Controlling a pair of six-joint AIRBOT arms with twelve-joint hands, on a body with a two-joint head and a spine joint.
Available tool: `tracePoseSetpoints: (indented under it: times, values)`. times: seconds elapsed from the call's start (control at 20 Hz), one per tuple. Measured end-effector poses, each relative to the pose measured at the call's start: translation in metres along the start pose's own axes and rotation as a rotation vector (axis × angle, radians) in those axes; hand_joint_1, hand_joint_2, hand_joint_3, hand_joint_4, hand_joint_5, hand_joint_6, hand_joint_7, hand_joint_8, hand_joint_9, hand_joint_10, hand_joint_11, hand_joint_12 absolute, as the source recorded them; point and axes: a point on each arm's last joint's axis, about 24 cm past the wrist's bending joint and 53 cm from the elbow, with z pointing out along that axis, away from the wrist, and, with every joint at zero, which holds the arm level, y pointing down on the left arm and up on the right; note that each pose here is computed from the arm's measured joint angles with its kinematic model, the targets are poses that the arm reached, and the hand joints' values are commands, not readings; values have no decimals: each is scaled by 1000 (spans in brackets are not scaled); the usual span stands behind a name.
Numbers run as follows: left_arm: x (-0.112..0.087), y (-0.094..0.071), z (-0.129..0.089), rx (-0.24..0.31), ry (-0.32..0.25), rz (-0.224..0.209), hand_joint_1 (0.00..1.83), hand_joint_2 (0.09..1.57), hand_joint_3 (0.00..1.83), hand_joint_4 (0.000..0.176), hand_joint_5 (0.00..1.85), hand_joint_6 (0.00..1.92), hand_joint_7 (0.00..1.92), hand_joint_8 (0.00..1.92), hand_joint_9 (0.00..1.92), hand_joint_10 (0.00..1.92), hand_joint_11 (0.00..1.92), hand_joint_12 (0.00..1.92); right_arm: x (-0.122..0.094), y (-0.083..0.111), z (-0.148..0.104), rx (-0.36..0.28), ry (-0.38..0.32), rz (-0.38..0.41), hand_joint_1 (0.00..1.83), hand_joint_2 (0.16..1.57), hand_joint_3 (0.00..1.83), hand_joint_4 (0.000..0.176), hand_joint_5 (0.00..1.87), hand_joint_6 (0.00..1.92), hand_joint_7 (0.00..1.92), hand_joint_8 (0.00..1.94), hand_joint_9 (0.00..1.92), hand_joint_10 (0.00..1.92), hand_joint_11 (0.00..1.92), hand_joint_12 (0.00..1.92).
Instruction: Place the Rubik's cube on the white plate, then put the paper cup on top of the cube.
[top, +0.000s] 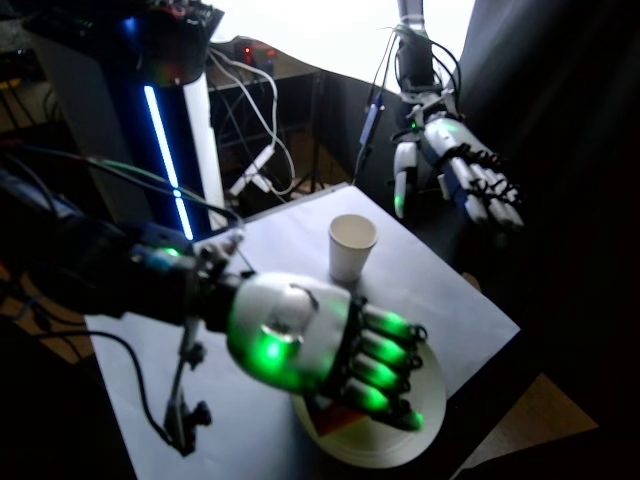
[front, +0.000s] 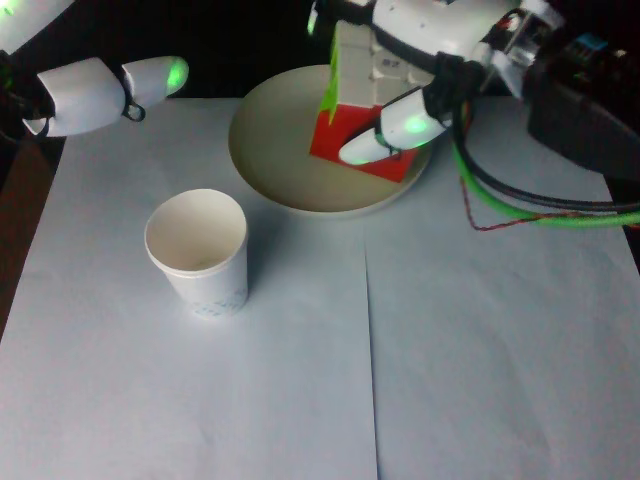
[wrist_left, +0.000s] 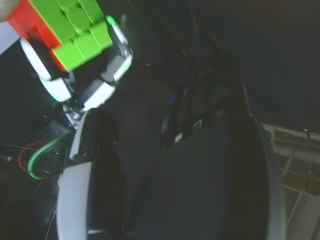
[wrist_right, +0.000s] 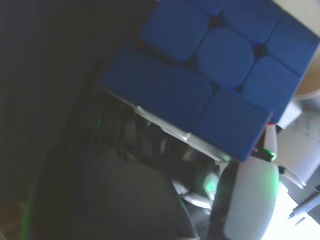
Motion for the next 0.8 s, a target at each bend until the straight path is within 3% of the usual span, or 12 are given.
tracePoseSetpoints:
  times: [0.1, 0.2, 0.25, 0.3, 0.4, 0.5, 0.55, 0.6, 0.65, 0.7, 0.75, 0.8]
  values:
    - [0, 0, 0, 0, 1, 0, 517, 1309, 0, 54, 136, 1, 24, 0, 2, 0, 0, 722, 9, 2, 4, 4, 19, 9, 940, 1168, 2, 0, 46, 739, 220, 434, 229, 1154, 251, 1777]
    - [0, 0, 0, -2, -1, -1, 539, 1303, 0, 65, 129, 0, 23, 0, 6, 1, 0, 794, 13, 4, 5, 3, 28, 14, 671, 1197, 1, 0, 19, 133, 125, 63, 65, 806, 5, 1727]
    - [0, 1, 0, -3, -1, -2, 544, 1302, 0, 61, 126, 1, 25, 0, 22, 5, 0, 939, 13, 3, 5, 4, 27, 14, 600, 1191, 0, 0, 0, 4, 22, 4, 19, 615, 0, 1622]
    - [0, 1, 0, -2, -1, -2, 561, 1300, 0, 61, 129, 1, 31, 1, 40, 9, 0, 1028, 13, 3, 5, 5, 27, 18, 539, 1160, 0, 24, 0, 0, 0, 0, 10, 334, 0, 1412]
    - [0, 0, 0, -2, -2, -2, 566, 1306, 0, 54, 127, 0, 25, 1, 18, 3, 0, 949, 5, 4, 5, -1, 3, 25, 454, 1126, 0, 47, 0, 0, 0, 0, 0, 65, 0, 1189]
    - [-1, 1, 0, -2, -4, -3, 547, 1303, 0, 73, 113, 1, 14, 1, 23, 4, 0, 943, -2, 2, 2, -3, -11, 23, 386, 1120, 0, 74, 0, 0, 0, 0, 0, 0, 0, 1205]
    - [-1, 1, 0, -4, -5, -5, 563, 1305, 0, 72, 113, 0, 7, 0, 9, 3, 0, 902, -3, 1, 0, 0, -11, 24, 393, 1119, 0, 69, 0, 0, 0, 0, 0, 0, 0, 1207]
    - [-1, 1, 0, -5, -6, -6, 609, 1297, 0, 73, 126, 2, 11, 1, 59, 15, 0, 1137, -4, 1, -2, 2, -9, 24, 390, 1105, 0, 69, 0, 0, 0, 0, 0, 0, 0, 1315]
    - [-1, 1, 0, -4, -6, -6, 601, 1300, 0, 71, 125, 1, 12, 0, 48, 8, 0, 1074, -4, 1, -3, 2, -8, 25, 404, 1112, 0, 58, 0, 0, 0, 0, 0, 0, 0, 1198]
    - [-1, 1, 0, -3, -7, -5, 564, 1312, 2, 57, 113, 3, 8, 1, 17, 2, 0, 866, -5, 2, -7, -1, -6, 22, 430, 1135, 1, 69, 0, 0, 0, 0, 0, 0, 0, 837]
    - [0, 2, -1, -5, -5, -5, 534, 1319, 1, 61, 105, 0, 5, 0, 0, 0, 0, 697, -8, 1, -12, 0, -7, 21, 453, 1123, 0, 34, 0, 0, 0, 0, 17, 6, 0, 904]
    - [1, 3, -2, -8, -2, -5, 529, 1321, 1, 64, 100, 4, 4, 1, 2, 0, 0, 740, -15, 0, -19, 2, -13, 16, 487, 1120, 0, 49, 0, 0, 0, 0, 3, 1, 0, 948]
